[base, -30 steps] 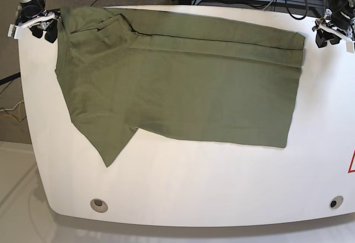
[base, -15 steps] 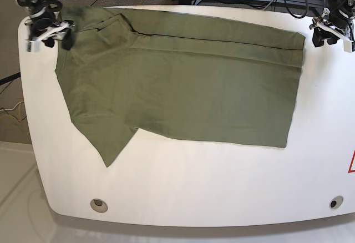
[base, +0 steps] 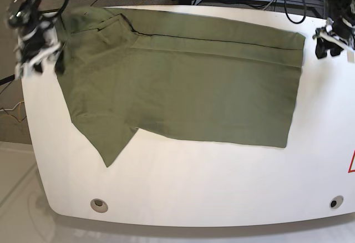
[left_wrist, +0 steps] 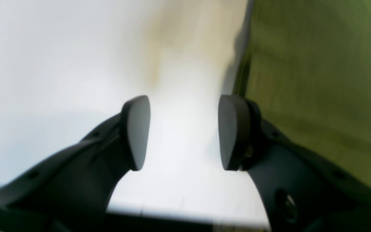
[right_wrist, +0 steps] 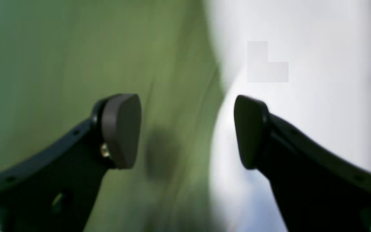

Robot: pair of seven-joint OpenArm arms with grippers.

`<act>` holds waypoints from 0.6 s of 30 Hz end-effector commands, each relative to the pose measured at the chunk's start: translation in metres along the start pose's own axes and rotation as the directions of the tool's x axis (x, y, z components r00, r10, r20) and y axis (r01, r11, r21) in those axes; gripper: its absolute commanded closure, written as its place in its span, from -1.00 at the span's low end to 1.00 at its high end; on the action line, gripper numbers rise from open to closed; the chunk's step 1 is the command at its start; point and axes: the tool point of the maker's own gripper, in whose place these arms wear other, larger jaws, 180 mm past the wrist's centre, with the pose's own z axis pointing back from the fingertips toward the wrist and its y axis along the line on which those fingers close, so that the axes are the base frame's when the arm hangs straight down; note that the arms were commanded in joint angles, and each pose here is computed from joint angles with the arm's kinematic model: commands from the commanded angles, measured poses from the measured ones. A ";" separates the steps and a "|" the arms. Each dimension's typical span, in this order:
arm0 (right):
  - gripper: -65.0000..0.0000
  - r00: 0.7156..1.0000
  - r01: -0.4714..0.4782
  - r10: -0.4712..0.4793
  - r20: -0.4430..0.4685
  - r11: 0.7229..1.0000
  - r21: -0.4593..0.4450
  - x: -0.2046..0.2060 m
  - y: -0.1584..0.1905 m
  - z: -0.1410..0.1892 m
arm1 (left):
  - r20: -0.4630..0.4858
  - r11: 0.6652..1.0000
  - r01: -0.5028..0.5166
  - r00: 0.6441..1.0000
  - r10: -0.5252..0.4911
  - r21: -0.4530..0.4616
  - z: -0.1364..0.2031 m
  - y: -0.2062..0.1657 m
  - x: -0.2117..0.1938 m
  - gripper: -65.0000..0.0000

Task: Fold the T-shirt properly
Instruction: 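Release the edge and move both grippers to the shirt's hem corners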

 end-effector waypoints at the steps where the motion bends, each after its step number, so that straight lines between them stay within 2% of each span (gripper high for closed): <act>1: -0.29 0.997 -0.023 0.021 0.072 1.000 0.019 0.029 -0.001 -0.007 | 0.078 0.999 0.041 0.996 -0.040 -0.012 -0.001 -0.001 0.034 0.02; 14: -0.27 0.989 -0.073 0.066 0.130 0.996 0.050 0.091 0.006 -0.072 | 0.219 0.994 0.112 0.970 -0.105 -0.018 -0.018 -0.013 0.107 0.04; 16: -0.28 0.992 -0.086 0.080 0.098 0.994 0.060 0.097 0.011 -0.095 | 0.248 0.993 0.118 0.962 -0.110 -0.015 -0.019 -0.014 0.124 0.04; 18: -0.27 0.992 -0.095 0.089 0.088 0.994 0.059 0.099 0.012 -0.104 | 0.258 0.993 0.119 0.960 -0.110 -0.019 -0.020 -0.016 0.129 0.05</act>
